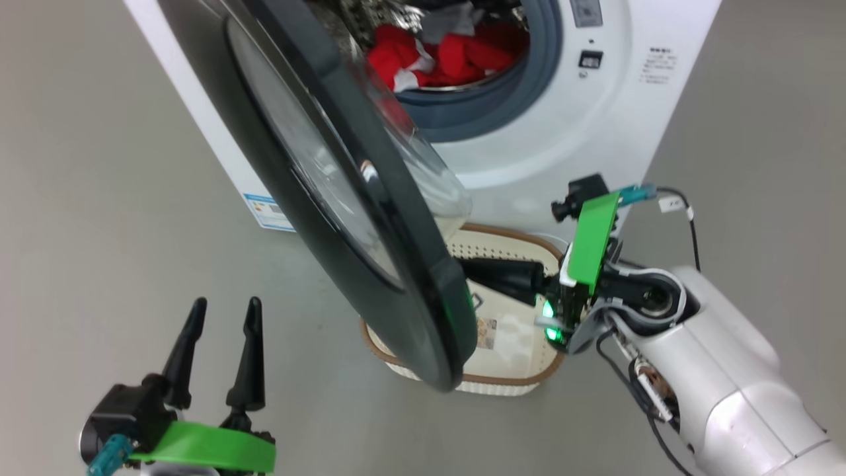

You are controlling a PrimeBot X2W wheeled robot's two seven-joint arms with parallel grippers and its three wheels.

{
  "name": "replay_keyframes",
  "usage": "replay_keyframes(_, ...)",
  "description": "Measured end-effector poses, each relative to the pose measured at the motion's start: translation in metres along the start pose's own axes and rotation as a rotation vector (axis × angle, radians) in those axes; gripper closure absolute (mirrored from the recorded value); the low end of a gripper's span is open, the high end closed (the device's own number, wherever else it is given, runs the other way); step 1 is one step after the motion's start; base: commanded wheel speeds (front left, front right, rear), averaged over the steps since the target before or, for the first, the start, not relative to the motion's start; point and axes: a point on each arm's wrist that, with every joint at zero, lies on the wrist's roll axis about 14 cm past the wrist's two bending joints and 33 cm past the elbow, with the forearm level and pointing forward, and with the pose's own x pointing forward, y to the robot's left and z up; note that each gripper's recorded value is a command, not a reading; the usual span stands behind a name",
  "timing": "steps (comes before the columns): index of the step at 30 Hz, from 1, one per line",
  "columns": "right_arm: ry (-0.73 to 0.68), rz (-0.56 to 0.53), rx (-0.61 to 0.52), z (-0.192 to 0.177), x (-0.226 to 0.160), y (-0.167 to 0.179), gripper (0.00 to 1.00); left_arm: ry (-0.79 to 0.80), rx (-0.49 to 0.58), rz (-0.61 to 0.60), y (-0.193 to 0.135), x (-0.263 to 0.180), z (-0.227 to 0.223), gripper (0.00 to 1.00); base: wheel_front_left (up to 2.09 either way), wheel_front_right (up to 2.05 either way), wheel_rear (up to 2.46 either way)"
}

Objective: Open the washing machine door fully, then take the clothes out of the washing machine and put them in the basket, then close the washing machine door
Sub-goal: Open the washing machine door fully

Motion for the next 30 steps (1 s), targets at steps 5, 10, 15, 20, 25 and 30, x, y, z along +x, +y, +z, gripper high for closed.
replay_keyframes(5,0.05,-0.003,0.005,-0.021,0.009,0.0,1.0,-0.018,-0.001,0.03,0.011,-0.014,0.007,0.0,0.0,0.0,0.0)
replay_keyframes(10,0.097,-0.01,0.009,-0.041,0.018,0.0,1.0,-0.041,0.001,0.063,0.022,-0.028,0.016,0.0,0.0,0.0,0.0)
replay_keyframes(15,0.142,-0.019,0.005,-0.06,0.028,0.0,1.0,-0.052,0.005,0.106,0.036,-0.046,0.021,0.0,0.0,0.0,0.0)
replay_keyframes(20,0.188,-0.013,0.014,-0.078,0.041,0.003,1.0,-0.078,0.011,0.148,0.05,-0.061,0.029,0.0,0.0,0.0,0.0)
replay_keyframes(25,0.258,-0.023,-0.002,-0.098,0.055,0.005,1.0,-0.092,0.015,0.202,0.066,-0.08,0.034,0.0,0.0,0.0,0.0)
replay_keyframes(30,0.305,-0.027,0.0,-0.11,0.063,0.003,1.0,-0.1,0.016,0.233,0.073,-0.088,0.037,0.0,0.0,0.0,0.0)
